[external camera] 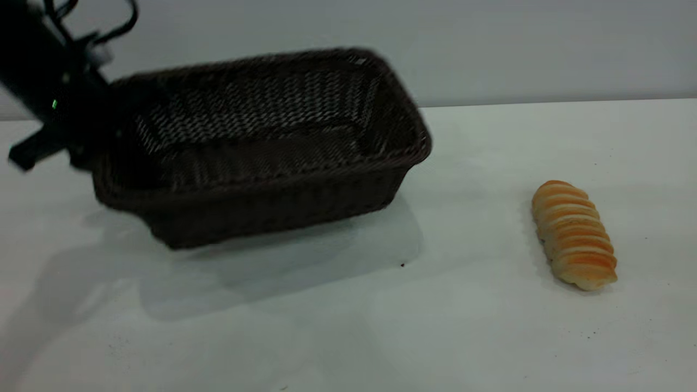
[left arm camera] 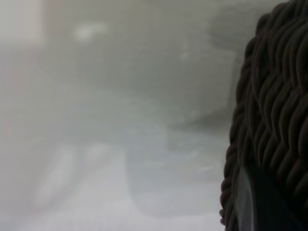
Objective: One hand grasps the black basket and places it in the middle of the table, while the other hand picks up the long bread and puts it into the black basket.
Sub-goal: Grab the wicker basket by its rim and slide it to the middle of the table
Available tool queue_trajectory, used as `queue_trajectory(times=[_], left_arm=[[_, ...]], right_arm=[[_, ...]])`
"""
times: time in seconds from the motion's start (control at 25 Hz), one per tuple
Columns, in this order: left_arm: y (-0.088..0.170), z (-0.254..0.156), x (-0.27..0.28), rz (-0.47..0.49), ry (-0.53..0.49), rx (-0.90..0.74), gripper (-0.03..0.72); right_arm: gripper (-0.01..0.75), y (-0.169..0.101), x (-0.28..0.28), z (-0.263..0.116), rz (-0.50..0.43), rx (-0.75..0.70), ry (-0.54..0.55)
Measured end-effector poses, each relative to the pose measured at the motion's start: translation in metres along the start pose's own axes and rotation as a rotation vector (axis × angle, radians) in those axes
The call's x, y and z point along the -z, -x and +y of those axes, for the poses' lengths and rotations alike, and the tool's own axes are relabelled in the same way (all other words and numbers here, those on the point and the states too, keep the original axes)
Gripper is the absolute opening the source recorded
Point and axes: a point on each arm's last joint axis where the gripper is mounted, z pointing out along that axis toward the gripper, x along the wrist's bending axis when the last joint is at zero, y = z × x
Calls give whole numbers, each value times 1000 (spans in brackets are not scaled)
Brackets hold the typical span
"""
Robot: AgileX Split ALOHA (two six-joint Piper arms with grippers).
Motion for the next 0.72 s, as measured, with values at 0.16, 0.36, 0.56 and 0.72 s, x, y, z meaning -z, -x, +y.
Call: queue_trajectory(times=[0.16, 0.36, 0.56, 0.72], left_arm=[[5, 11, -7, -5, -50, -93, 139], [1, 5, -38, 14, -138, -155, 139], [-2, 1, -54, 24, -179, -189, 139], [-3, 2, -55, 25, -179, -221, 139]], right_arm=[[371, 0, 0, 0, 0, 0, 0], [371, 0, 0, 0, 0, 1, 1], [371, 0, 0, 0, 0, 1, 1], [371, 0, 0, 0, 0, 1, 0]])
